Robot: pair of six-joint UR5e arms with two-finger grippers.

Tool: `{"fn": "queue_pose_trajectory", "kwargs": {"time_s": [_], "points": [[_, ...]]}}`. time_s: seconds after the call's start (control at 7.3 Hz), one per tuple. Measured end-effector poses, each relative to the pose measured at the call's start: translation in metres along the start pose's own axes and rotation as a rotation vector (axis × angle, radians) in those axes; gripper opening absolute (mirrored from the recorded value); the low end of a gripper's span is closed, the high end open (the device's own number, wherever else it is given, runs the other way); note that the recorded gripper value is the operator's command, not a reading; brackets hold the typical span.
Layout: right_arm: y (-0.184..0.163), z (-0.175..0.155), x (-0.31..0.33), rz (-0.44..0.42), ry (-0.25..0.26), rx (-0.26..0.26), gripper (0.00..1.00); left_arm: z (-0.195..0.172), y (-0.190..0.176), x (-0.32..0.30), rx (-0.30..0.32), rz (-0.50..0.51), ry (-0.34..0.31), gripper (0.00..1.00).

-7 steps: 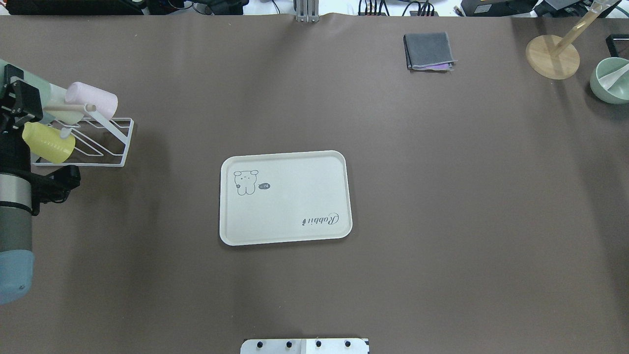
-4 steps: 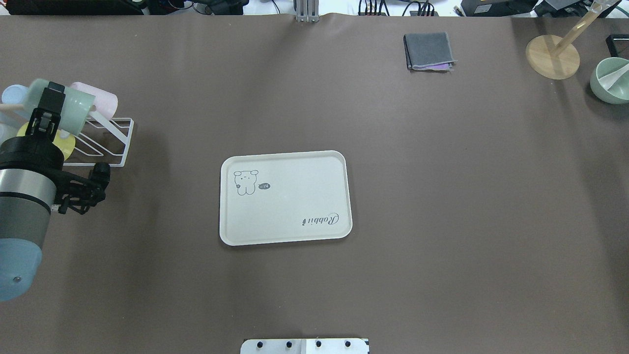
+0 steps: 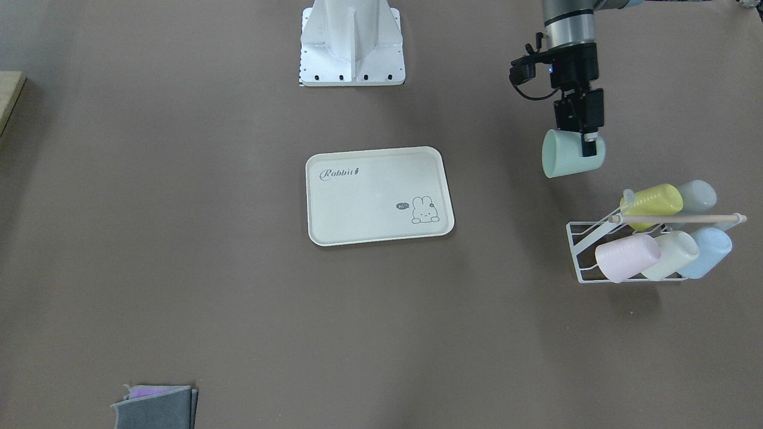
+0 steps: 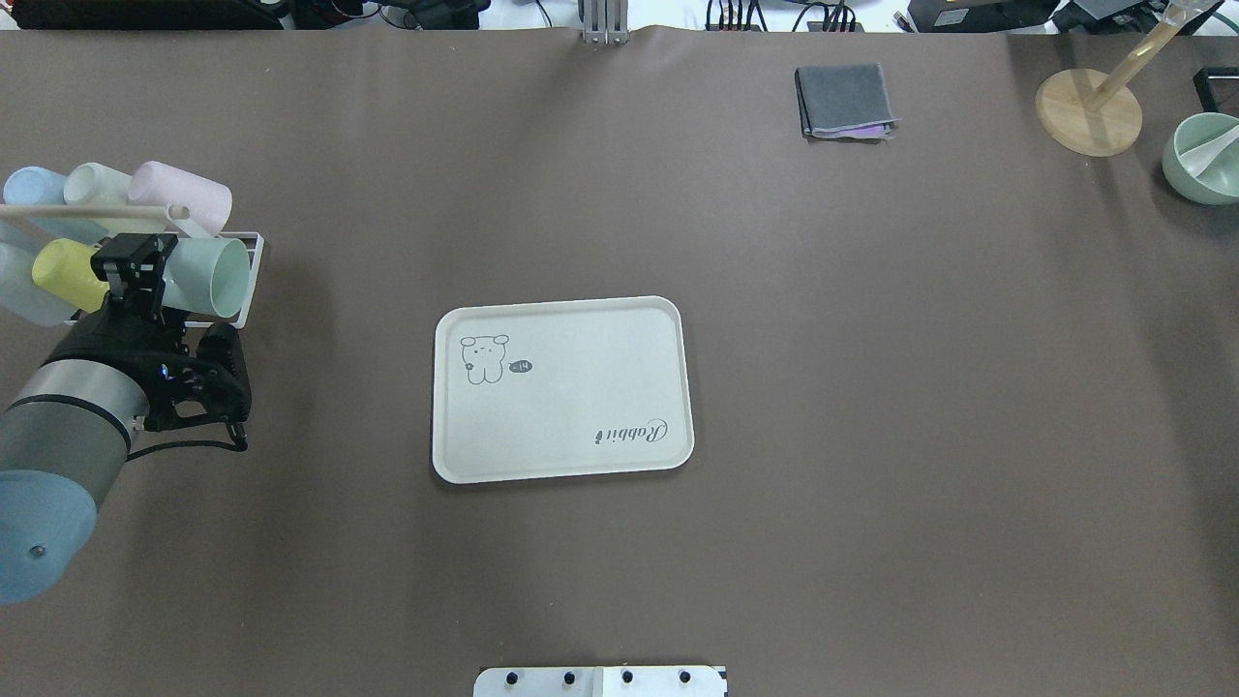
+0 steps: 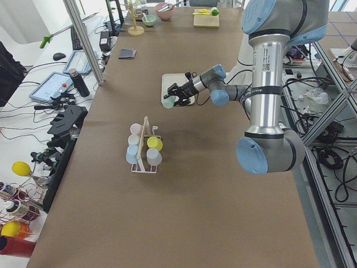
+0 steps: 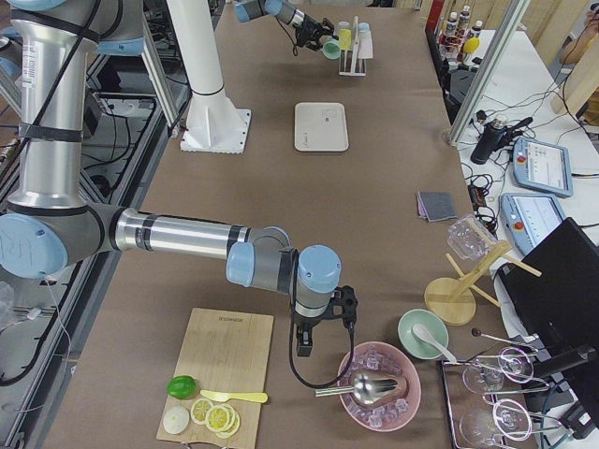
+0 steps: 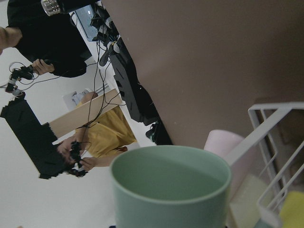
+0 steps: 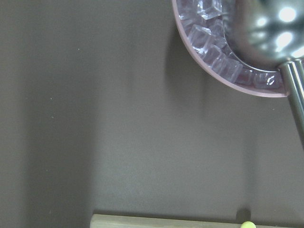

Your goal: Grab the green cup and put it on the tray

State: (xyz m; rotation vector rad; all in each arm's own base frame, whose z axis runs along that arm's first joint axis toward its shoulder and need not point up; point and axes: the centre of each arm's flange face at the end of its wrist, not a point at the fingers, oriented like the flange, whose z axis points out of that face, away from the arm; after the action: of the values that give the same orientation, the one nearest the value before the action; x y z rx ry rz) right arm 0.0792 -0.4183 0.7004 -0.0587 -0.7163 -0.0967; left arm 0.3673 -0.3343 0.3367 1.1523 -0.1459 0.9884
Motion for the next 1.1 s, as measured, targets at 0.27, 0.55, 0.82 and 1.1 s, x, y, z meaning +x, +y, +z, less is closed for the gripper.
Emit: {"fn": "queue_pose_trajectory", "kwargs": {"time_s": [0.27,0.55,0.82,1.1], "points": [[0.001,0.001,0.000,0.000,0.000,-0.001,1.00,-0.006,-0.053,0.003,0.125,-0.162,0.031,0.00],[0.002,0.001,0.001,0.004,0.000,-0.002,1.00,-0.024,-0.072,-0.008,0.268,-0.454,0.102,0.00],[0.000,-0.001,-0.001,0.002,0.000,0.001,1.00,-0.034,-0.098,-0.011,0.368,-0.735,0.218,0.00],[-0.002,-0.002,-0.002,-0.002,0.002,0.004,1.00,-0.023,-0.113,0.002,0.470,-0.958,0.315,0.00]]}}
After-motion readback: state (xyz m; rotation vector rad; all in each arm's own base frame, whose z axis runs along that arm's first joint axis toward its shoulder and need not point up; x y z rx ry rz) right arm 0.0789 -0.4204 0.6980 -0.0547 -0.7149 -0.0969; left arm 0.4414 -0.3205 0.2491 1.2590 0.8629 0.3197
